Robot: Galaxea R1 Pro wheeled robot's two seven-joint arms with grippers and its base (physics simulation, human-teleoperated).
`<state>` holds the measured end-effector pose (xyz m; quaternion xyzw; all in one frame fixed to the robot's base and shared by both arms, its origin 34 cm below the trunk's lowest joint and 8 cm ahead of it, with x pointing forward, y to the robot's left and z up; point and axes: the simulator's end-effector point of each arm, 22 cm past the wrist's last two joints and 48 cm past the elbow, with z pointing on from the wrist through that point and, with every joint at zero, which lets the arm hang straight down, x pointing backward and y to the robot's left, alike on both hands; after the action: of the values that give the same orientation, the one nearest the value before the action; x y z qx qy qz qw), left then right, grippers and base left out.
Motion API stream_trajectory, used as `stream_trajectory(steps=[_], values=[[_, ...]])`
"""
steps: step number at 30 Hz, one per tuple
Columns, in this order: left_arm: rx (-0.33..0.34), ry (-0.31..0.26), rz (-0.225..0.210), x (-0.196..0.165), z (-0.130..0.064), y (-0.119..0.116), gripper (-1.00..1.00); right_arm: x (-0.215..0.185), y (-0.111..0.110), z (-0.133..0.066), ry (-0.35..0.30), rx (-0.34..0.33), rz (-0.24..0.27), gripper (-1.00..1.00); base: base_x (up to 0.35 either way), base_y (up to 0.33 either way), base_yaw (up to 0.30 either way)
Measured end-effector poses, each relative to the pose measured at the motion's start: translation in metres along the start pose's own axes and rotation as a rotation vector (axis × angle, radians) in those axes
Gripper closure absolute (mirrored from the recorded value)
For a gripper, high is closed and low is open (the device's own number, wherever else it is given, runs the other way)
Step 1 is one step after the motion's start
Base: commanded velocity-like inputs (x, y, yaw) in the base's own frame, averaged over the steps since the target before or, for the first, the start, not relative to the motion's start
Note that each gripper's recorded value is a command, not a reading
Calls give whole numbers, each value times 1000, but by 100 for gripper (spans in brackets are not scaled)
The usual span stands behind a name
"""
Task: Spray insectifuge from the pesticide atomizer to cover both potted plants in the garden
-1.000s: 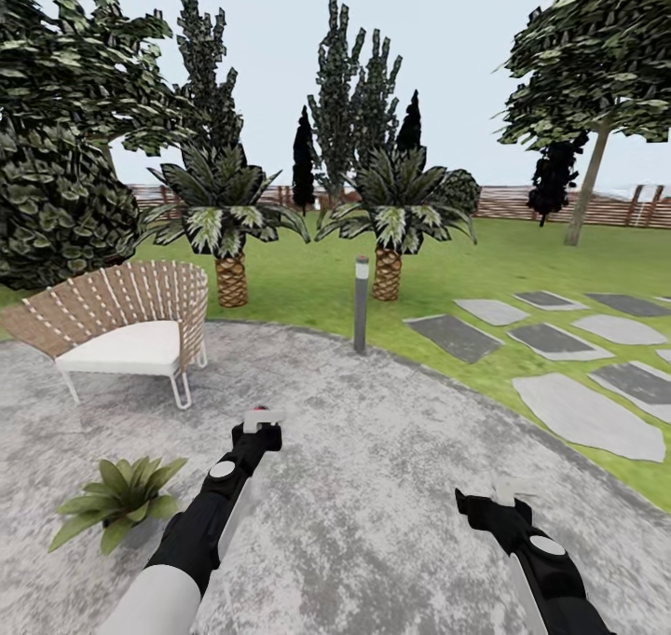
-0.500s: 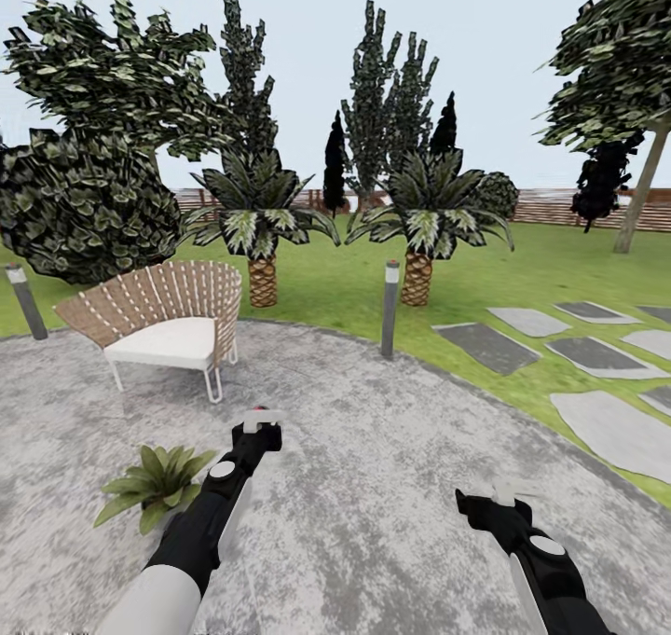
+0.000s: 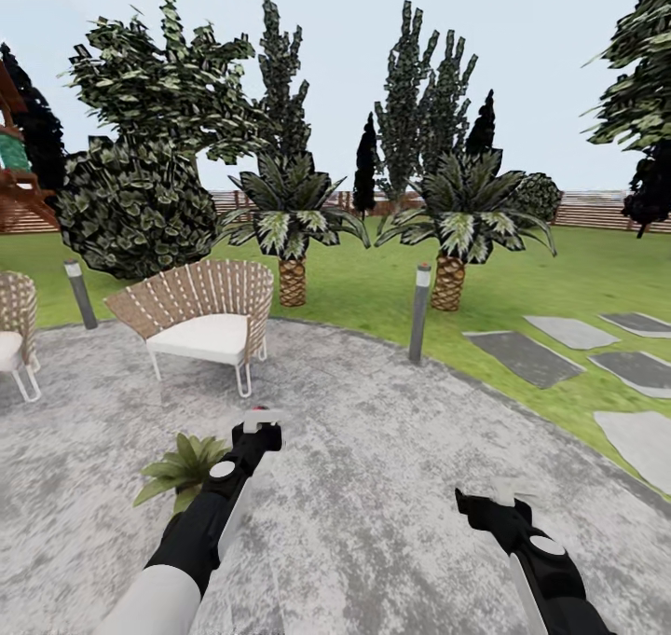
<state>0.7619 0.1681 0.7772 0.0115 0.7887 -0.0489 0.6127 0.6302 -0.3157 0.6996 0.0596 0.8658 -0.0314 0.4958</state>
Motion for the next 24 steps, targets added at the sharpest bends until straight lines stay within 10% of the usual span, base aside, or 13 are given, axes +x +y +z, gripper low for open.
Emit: stream_trajectory(steps=[24], values=[[0, 0, 0, 0, 0, 0, 100, 0, 0, 0, 0, 0, 0, -100, 0, 0, 249]])
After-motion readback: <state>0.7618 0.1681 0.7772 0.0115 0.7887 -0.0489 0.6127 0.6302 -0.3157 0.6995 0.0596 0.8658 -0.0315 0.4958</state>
